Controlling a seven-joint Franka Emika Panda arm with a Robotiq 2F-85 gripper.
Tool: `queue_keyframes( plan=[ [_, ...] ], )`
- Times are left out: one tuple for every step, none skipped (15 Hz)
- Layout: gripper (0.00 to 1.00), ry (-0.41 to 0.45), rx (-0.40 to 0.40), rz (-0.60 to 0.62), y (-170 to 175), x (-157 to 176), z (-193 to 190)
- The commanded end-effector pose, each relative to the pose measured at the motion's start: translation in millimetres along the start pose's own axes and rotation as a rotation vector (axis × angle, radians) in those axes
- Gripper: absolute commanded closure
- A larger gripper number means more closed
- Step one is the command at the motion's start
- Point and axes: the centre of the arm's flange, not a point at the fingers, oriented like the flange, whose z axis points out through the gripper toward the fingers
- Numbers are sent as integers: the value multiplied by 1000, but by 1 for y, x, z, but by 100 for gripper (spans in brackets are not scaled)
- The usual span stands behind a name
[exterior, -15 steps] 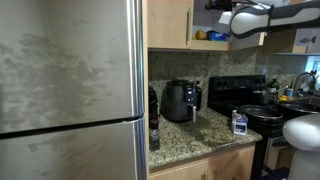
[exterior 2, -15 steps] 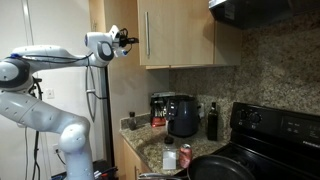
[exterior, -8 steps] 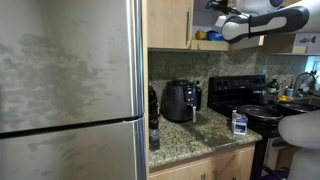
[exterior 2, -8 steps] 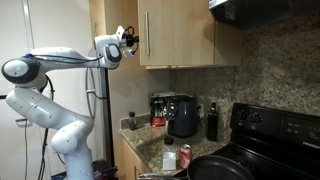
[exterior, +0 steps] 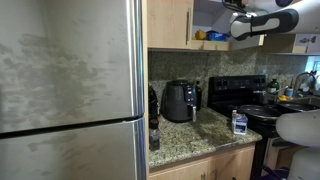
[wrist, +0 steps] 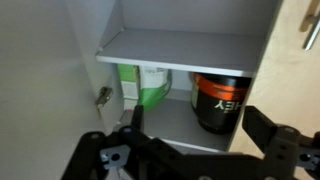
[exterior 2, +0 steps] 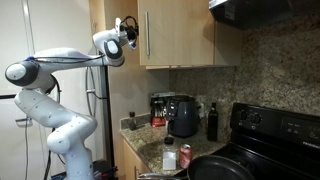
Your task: Open the top right cupboard door
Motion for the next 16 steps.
queue_keyframes(
  plan=[
    [0,104,-146,-91,39,18,-18],
    [0,129,-185,-116,49,23,-23],
    [0,151,-221,-141,55,28,-26],
    [0,165,-257,-167,62,30,-29],
    [0,172,-301,-184,72,31,-33],
    [0,172,-345,-193,85,32,-38],
    [0,161,-383,-198,98,31,-40],
    [0,154,-422,-199,112,28,-42],
    [0,127,-452,-186,129,23,-44],
    [0,85,-478,-153,149,13,-44],
    [0,61,-520,-145,166,5,-46],
    [0,29,-556,-131,186,-6,-49],
    [0,3,-585,-116,201,-16,-51],
    [0,-30,-616,-92,218,-27,-54],
    [0,-59,-649,-68,235,-39,-56],
    [0,-104,-682,-23,252,-53,-59]
  ],
)
